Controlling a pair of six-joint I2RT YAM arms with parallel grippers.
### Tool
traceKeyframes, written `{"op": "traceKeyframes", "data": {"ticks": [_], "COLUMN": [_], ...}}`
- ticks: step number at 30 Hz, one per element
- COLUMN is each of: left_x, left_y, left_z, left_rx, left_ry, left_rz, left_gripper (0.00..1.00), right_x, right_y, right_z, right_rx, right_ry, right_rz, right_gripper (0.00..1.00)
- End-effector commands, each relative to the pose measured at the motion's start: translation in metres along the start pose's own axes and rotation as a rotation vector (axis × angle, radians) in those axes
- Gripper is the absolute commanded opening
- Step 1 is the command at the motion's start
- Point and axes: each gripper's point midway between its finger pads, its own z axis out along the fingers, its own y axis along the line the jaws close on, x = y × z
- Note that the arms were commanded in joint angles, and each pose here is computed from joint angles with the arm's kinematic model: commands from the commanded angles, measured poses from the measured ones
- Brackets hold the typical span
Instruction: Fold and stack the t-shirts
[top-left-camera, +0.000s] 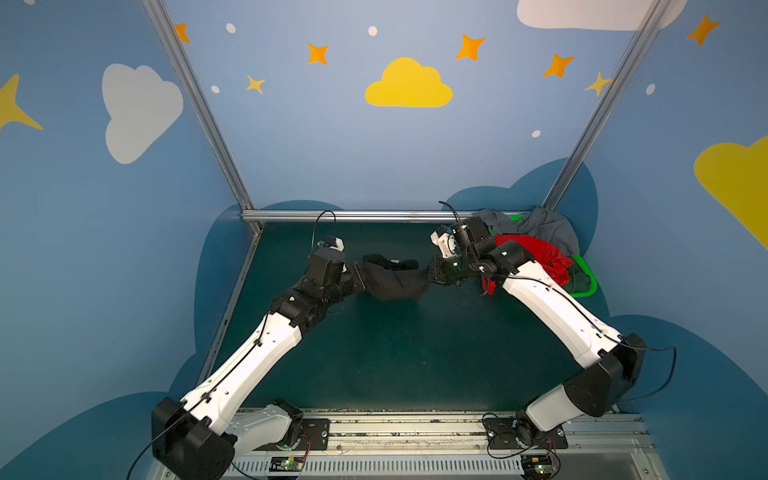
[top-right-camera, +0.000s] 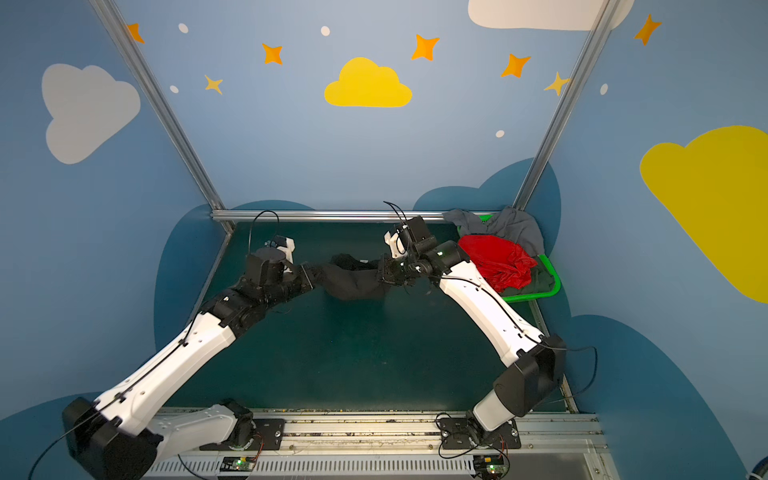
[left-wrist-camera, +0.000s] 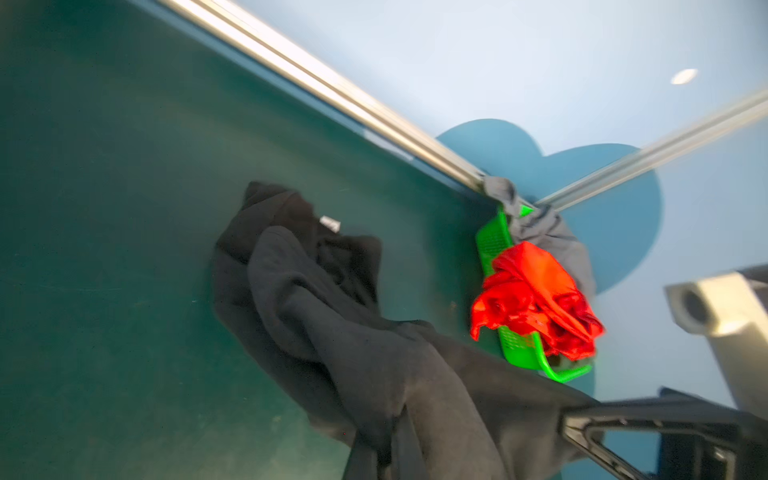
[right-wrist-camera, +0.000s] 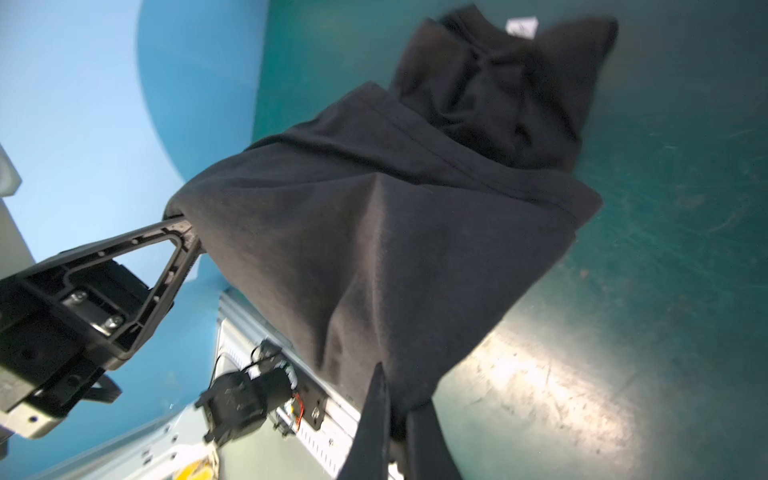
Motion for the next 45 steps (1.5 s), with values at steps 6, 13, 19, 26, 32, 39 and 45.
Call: {"op": "traceKeyframes", "data": {"ticks": [6,13,19,26,32,39,45], "left_x": [0.018,0.012,0.003,-0.011,-0.026,-0.050,-0.056], "left_y": [0.015,0.034,0.051,0.065,0.081,0.088,0.098], "left_z": [-0.013,-0.002,0.029,0.080,0.128,0.196,0.179], "left_rx": [-0.048,-0.135,-0.180,-0.233,-0.293,-0.271,-0.317], "left_ry": [-0.017,-0.058,-0.028,0.040,0.098,0.210,0.161], "left_rz": [-0.002,0.008,-0.030,-0.067,-0.076,-0.029,0.004], "left_gripper": [0.03,0.03,0.03,0.03,0.03,0.99,1.00], "right_x": [0.014,0.000,-0.019,-0.044,-0.069,-0.098,-0.092], "right_y": [-0.007,-0.019,-0.041,-0.065,-0.088,-0.119,-0.133], "right_z": [0.007,0.036,0.063,0.088,0.113,0.124,0.112], "right_rx": [0.003,0.002,-0.014,-0.041,-0.068,0.004,0.092], "right_ry": [0.010,0.057,0.105,0.139,0.161,0.136,0.125], "right_rz": [0.030,0.044,0.104,0.169,0.231,0.224,0.183], "right_gripper": [0.00,0.00,0.01,0.03,0.06,0.90,0.93]}}
